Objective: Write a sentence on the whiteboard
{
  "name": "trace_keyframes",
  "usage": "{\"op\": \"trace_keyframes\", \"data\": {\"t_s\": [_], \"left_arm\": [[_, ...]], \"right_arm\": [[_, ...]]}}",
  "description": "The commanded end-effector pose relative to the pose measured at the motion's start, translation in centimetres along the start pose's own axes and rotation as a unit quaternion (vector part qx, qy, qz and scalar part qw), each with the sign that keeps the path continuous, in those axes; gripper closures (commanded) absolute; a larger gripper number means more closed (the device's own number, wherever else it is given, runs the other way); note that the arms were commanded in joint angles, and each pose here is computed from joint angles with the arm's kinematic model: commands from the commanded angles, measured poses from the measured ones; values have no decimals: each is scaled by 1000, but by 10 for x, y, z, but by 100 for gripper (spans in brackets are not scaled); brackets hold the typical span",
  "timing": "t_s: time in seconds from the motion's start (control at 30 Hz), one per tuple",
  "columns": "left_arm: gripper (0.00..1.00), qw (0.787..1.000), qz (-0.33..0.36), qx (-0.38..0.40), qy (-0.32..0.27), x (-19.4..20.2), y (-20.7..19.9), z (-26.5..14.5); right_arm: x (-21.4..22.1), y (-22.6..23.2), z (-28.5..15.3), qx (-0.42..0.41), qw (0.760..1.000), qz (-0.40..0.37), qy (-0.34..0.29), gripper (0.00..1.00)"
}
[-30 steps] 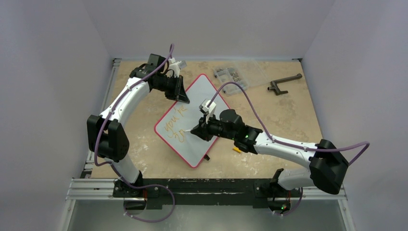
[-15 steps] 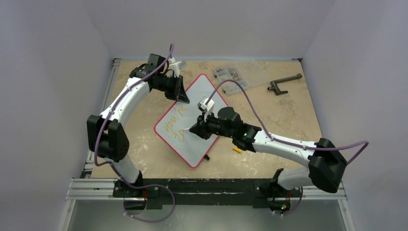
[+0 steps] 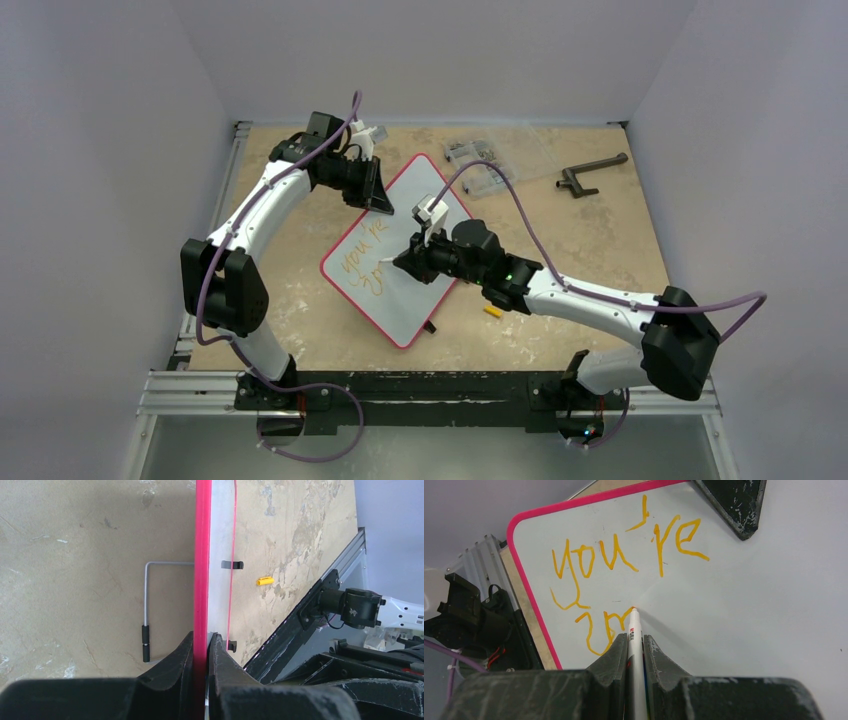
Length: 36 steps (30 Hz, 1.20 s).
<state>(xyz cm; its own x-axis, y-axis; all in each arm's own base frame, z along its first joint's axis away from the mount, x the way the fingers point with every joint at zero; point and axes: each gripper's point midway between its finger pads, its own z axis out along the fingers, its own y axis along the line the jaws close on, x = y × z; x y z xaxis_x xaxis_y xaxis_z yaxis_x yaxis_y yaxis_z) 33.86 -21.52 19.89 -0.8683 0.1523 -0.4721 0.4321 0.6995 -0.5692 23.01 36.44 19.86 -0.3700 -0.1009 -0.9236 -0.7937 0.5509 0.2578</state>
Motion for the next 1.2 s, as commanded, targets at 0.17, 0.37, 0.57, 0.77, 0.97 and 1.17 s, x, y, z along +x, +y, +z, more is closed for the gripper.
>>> {"op": "trace_keyframes", "data": {"t_s": [0.17, 0.37, 0.57, 0.77, 0.97, 1.17], "left_arm": [[100, 996, 11, -85, -6, 2, 25, -9], [100, 996, 10, -86, -5, 2, 25, -9], [100, 996, 10, -87, -5, 3, 25, -9], [100, 996, 10, -88, -5, 2, 26, -9], [100, 996, 11, -89, -5, 3, 26, -9], [100, 996, 11, -89, -6, 3, 26, -10]], "right_arm": [[14, -15, -2, 29, 999, -4, 21, 100], [39, -14, -5, 16, 998, -9, 58, 100], [54, -14, -9, 12, 997, -4, 76, 100], [60, -11, -17, 5, 997, 0, 83, 100], [48, -10, -17, 6, 998, -3, 70, 100], [-3, 14, -26, -36, 999, -4, 12, 100]]}}
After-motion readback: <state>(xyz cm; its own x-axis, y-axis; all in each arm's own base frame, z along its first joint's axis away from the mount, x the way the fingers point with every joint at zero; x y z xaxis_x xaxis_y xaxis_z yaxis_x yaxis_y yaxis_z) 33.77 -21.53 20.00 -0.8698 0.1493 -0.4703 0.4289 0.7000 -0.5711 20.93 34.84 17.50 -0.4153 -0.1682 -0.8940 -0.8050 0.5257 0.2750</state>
